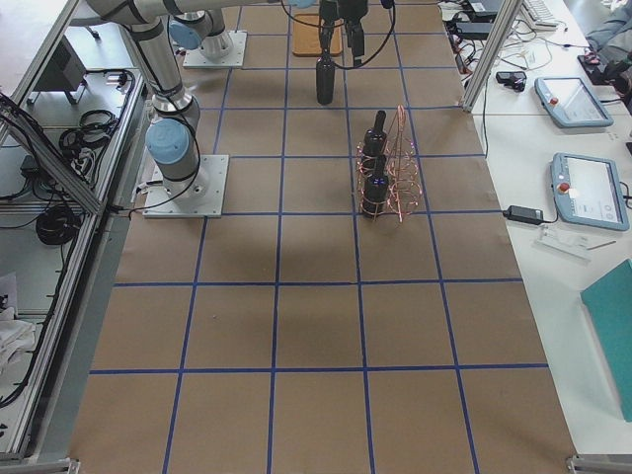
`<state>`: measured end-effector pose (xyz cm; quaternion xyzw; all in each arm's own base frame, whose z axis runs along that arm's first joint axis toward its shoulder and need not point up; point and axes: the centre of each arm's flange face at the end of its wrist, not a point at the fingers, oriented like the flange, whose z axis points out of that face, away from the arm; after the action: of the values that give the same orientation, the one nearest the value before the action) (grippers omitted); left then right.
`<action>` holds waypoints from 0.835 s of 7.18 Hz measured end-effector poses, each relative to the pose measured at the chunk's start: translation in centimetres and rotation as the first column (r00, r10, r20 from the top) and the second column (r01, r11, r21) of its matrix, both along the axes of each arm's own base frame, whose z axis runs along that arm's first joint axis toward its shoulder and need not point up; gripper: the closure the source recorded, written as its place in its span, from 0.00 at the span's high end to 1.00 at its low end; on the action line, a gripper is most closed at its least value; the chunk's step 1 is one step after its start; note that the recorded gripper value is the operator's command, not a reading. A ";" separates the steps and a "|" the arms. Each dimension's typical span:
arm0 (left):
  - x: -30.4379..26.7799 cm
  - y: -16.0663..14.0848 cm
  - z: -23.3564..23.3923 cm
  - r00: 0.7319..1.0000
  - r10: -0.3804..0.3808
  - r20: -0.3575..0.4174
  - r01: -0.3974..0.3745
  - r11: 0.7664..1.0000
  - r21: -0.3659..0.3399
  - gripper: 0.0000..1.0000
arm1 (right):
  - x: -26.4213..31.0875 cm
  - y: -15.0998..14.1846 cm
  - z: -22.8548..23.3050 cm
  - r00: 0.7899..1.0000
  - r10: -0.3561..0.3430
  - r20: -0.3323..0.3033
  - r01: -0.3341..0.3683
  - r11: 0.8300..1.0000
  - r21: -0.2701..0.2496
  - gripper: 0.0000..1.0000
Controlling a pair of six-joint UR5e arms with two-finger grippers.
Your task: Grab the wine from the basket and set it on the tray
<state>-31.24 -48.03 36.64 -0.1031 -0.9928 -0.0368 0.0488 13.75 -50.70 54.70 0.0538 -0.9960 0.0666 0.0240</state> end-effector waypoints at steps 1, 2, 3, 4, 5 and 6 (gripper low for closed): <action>0.0 0.0 0.0 1.000 0.000 -0.001 0.000 1.000 0.001 0.41 | 0.0 0.1 -0.1 1.000 0.002 -0.002 -0.002 1.000 0.003 1.00; 0.0 0.0 0.0 1.000 -0.001 -0.002 0.001 1.000 0.005 0.20 | 0.0 0.1 -0.2 1.000 0.002 -0.003 -0.002 1.000 0.004 1.00; 0.0 0.1 -0.1 1.000 -0.001 -0.002 0.001 1.000 0.011 0.00 | 0.0 0.2 -0.2 1.000 0.003 -0.003 -0.003 1.000 0.004 1.00; 0.0 0.2 -0.1 1.000 -0.003 -0.001 0.003 1.000 0.015 0.00 | 0.0 0.2 -0.2 1.000 0.003 -0.003 -0.003 1.000 0.004 1.00; 0.0 0.2 -0.1 1.000 -0.010 -0.001 0.010 1.000 0.016 0.00 | 0.0 0.2 -0.2 1.000 0.003 -0.002 -0.003 1.000 0.003 1.00; 0.0 0.2 0.0 1.000 -0.022 0.000 0.022 1.000 0.017 0.00 | 0.0 0.2 -0.2 1.000 0.002 -0.002 -0.002 1.000 0.002 1.00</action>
<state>-31.19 -47.87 36.59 -0.1135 -0.9913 -0.0457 0.0494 13.75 -50.52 54.51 0.0550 -0.9960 0.0654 0.0247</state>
